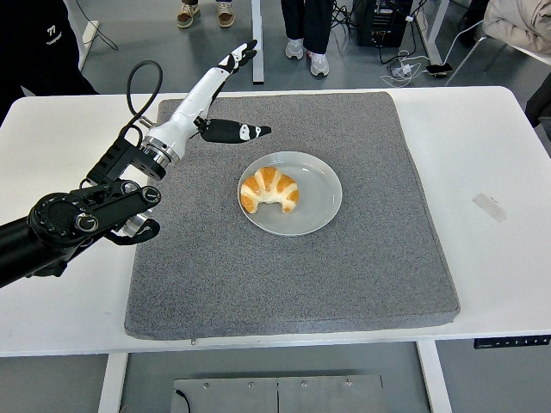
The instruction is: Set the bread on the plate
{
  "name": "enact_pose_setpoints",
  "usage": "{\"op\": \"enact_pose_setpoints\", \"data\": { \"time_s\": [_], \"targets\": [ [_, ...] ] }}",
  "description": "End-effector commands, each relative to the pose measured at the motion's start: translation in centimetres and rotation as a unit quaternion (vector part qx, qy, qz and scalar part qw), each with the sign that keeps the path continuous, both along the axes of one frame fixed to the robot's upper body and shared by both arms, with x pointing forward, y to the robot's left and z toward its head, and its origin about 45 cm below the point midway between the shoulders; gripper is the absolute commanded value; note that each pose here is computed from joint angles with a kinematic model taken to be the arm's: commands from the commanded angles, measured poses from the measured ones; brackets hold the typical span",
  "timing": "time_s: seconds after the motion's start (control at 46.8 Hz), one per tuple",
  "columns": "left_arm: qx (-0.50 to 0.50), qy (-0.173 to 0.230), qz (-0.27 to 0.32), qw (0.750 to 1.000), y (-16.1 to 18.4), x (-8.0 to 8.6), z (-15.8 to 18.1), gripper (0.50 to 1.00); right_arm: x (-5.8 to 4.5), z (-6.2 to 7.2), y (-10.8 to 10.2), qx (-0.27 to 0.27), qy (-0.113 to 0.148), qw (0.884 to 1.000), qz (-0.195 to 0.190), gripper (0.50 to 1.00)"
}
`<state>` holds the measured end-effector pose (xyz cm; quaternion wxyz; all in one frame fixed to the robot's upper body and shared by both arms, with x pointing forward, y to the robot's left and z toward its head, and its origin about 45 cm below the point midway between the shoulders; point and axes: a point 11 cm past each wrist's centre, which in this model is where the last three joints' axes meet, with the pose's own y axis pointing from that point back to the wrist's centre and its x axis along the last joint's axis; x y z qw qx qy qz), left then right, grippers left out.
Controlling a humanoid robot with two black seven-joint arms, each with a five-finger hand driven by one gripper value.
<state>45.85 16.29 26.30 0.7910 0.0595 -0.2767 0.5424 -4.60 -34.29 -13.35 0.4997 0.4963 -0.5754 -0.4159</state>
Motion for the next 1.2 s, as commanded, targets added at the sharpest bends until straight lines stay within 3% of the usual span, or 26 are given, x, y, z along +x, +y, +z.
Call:
{"op": "enact_pose_setpoints", "data": {
  "time_s": [0.0, 0.406, 0.705, 0.983, 1.175],
  "targets": [
    [-0.043, 0.016, 0.027, 0.999, 1.0, 0.3, 0.1, 0.977, 0.0, 0.0, 0.0, 0.000, 0.000, 1.000, 0.001, 1.000],
    [-0.248, 0.068, 0.148, 0.955, 6.7, 1.5, 0.3, 0.977, 0.0, 0.0, 0.0, 0.000, 0.000, 1.000, 0.001, 1.000],
    [-0.374, 0.085, 0.162, 0.909, 10.9, 2.4, 0.8, 0.977, 0.0, 0.0, 0.0, 0.000, 0.000, 1.000, 0.000, 1.000],
    [-0.465, 0.120, 0.156, 0.863, 15.3, 3.2, -1.7, 0.977, 0.2, -0.1, 0.4, 0.006, -0.003, 1.000, -0.002, 1.000],
    [-0.476, 0.126, 0.148, 0.857, 15.8, 3.3, -2.2, 0.977, 0.3, -0.1, 0.4, 0.006, -0.003, 1.000, -0.001, 1.000]
  ]
}}
